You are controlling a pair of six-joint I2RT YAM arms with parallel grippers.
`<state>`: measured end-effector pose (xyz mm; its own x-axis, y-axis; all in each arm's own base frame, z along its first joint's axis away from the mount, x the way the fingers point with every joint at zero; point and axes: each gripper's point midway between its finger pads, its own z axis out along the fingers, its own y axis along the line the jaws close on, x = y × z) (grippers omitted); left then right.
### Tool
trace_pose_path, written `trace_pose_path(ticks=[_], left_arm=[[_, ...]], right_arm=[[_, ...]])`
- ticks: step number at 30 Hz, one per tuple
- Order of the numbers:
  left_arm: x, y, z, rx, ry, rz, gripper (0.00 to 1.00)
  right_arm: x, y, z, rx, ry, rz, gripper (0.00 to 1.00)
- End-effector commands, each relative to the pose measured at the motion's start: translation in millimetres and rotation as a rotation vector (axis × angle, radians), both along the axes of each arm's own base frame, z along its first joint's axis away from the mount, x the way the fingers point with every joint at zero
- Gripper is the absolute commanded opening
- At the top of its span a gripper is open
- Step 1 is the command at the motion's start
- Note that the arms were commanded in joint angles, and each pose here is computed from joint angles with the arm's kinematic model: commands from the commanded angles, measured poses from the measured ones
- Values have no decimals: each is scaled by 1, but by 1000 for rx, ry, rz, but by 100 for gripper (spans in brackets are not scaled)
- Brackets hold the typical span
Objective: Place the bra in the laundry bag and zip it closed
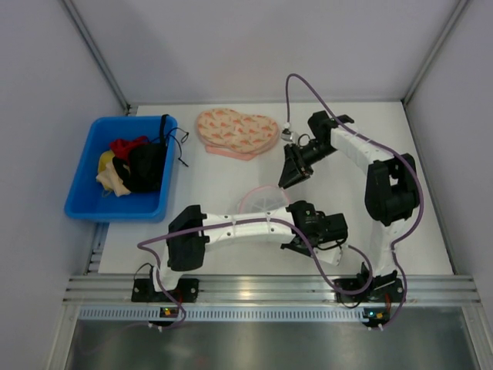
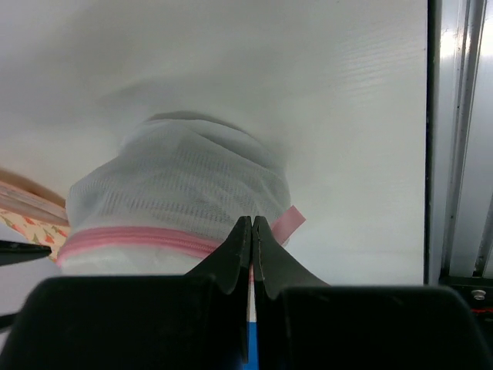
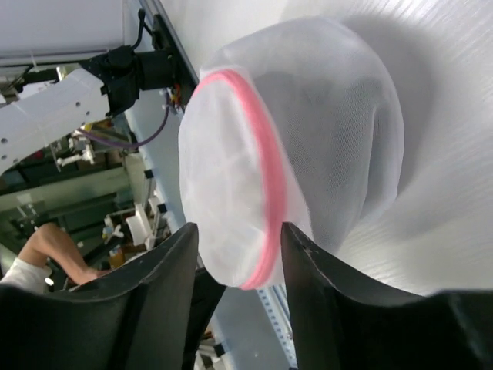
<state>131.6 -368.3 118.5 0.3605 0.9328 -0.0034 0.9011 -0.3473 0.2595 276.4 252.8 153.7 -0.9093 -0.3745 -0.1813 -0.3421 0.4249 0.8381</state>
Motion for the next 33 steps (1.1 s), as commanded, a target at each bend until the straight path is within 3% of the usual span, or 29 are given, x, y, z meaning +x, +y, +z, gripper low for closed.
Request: trace_pose_path(ticks=[1,2,3,9,15,23,25,27,29,33], left_arm=[[-1,-9,17,-70,6,26,0],[2,-11,18,-78,4,35,0],[5,-14,20,-85,-2,41,0],[21,-25,25,-116,-44,58,0],[33,-30,24,-111,-89,57,0],[38,-35,26,-123,-104,50,0],[38,-35,26,-123,-103,48,0],[38,-34,26,-124,-102,49,0],[37,-33,26,-122,-101,49,0],[33,-27,28,-125,-83,59,0]], right_arm=[[5,-6,18,13,-88,2,50],[3,-9,17,-1,-92,3,57],[0,-13,20,-5,-109,9,59],[-25,-55,4,-112,-100,10,60],[-55,-51,1,-76,-15,13,60],[-62,-25,3,31,84,29,66],[-61,-18,0,40,94,42,63],[-62,-13,-3,43,111,58,52],[-65,-9,-2,54,117,77,35],[-58,-8,0,50,90,77,11]])
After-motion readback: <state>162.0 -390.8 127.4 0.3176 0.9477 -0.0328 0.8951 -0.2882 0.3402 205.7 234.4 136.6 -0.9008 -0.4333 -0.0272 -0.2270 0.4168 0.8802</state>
